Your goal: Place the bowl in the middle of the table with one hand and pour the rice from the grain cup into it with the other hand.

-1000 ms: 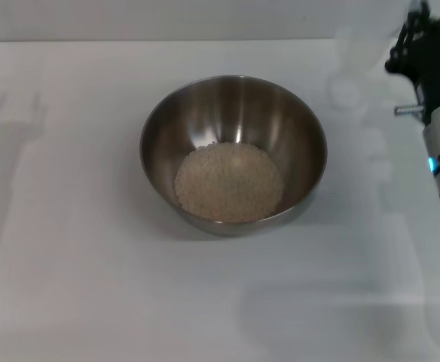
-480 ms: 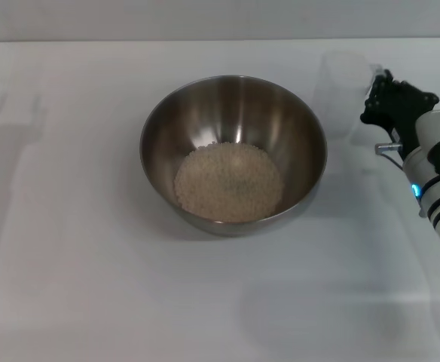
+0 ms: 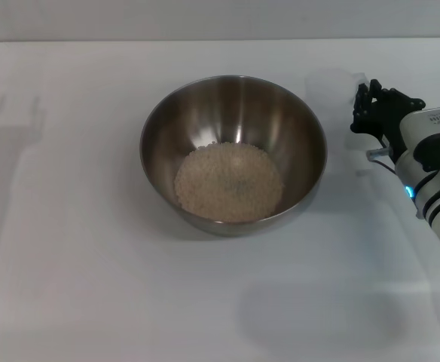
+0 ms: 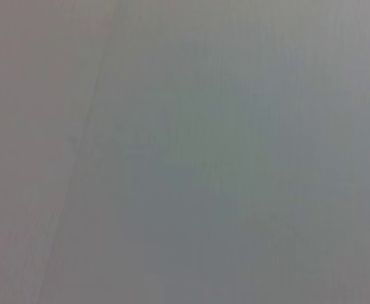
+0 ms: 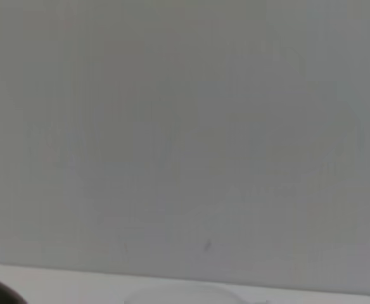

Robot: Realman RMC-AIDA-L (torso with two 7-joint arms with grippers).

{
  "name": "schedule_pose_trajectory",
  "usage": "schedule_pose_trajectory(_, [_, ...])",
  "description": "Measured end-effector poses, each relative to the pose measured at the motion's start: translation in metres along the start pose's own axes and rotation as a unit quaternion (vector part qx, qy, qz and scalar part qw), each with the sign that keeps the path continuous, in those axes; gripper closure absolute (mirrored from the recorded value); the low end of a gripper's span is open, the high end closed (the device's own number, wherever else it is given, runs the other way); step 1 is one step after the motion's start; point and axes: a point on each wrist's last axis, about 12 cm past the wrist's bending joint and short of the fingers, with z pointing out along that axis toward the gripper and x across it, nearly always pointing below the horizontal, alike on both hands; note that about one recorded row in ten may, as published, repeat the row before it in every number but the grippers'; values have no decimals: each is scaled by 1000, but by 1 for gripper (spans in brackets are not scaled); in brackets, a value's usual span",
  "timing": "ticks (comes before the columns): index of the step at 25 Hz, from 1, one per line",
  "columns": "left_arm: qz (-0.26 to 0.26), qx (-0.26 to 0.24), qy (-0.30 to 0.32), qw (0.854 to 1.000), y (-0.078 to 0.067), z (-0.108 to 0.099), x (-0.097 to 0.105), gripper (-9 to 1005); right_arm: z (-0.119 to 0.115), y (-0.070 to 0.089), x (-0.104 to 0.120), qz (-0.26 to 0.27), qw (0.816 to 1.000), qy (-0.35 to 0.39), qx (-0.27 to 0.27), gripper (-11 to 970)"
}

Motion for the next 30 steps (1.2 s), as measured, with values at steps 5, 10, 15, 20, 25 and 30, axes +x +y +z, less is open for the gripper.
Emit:
schedule_pose_trajectory(5, [1,-1,0,1000,0,0,0,356,1,0,1,-4,1000,6,-2,856])
schedule_pose_trajectory(10, [1,-2,0,1000,1,-1,0,354,-5,-2,7,-8,1000,13,-3,767])
schedule_pose_trajectory(15, [3,-1,1,1000,0,-1,0,352,-28,-3,16,-21,1000,-20,-7,684])
schedule_pose_trajectory(20, [5,-3,11,1000,1,-4,3,350,-55,-17,-2,-38,987,-157,14,642])
schedule_pose_trajectory(25, [8,-6,30,999,3,-8,9,349,-37,-43,-33,8,972,-235,6,600])
schedule_pose_trajectory(30, [8,-8,39,999,3,-10,12,347,-27,-51,-56,21,958,-287,-12,558])
